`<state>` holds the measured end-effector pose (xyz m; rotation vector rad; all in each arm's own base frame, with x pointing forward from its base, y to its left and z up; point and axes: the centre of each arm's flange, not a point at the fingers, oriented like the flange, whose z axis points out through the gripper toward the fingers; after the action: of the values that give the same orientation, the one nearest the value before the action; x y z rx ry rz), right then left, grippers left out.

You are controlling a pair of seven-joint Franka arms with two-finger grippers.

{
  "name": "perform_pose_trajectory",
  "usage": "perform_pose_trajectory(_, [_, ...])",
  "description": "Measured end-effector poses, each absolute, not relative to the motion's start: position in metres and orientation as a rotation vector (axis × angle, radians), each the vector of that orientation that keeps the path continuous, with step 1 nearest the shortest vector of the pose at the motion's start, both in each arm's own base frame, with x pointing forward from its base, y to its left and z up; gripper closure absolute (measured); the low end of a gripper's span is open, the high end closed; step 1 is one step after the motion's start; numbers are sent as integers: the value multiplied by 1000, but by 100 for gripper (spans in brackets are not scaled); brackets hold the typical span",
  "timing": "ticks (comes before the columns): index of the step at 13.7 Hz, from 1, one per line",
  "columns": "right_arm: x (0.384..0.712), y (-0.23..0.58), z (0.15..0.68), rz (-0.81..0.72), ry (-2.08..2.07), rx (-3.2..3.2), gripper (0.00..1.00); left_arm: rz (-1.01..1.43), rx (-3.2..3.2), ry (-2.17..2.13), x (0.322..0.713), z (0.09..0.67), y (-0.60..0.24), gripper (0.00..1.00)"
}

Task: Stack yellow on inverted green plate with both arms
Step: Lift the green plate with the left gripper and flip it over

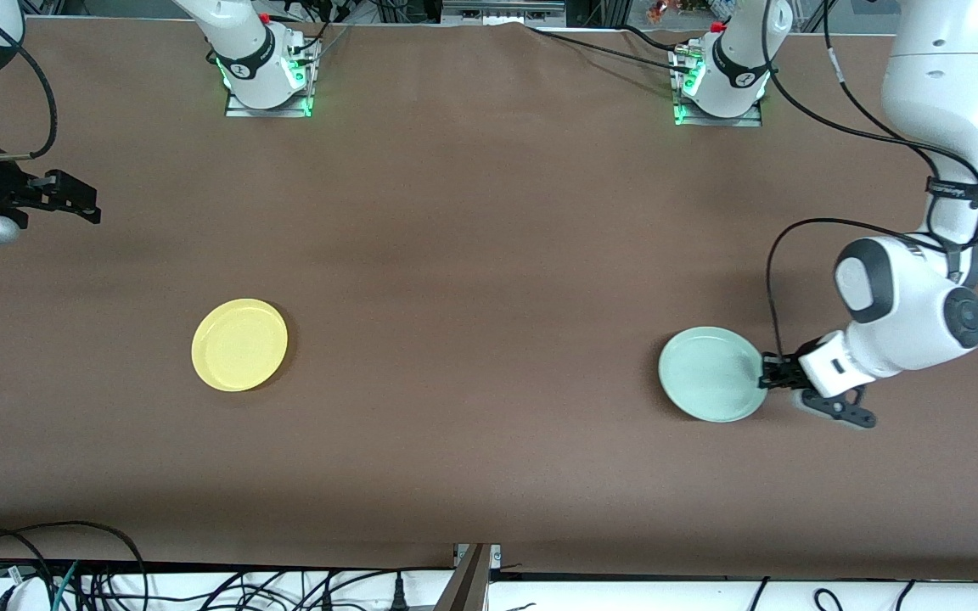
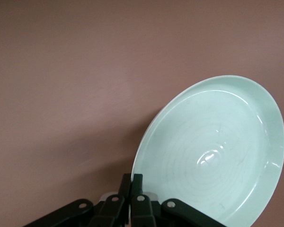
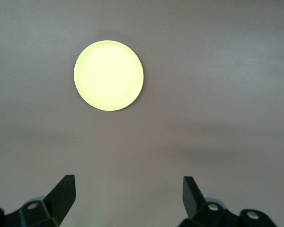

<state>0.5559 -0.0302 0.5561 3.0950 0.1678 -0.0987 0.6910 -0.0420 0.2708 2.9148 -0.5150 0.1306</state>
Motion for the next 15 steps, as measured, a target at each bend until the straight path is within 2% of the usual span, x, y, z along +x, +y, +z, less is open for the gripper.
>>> perform_pose_trajectory(5, [556, -30, 556, -99, 168, 3095, 0, 303, 3175, -795, 692, 311, -196, 97])
perform_pose_trajectory(9, [556, -30, 556, -99, 168, 3095, 0, 639, 3318, -1199, 679, 332, -290, 97])
perform_pose_trajectory(15, [556, -30, 556, -99, 168, 3095, 0, 1069, 3208, -1915, 652, 341, -390, 97])
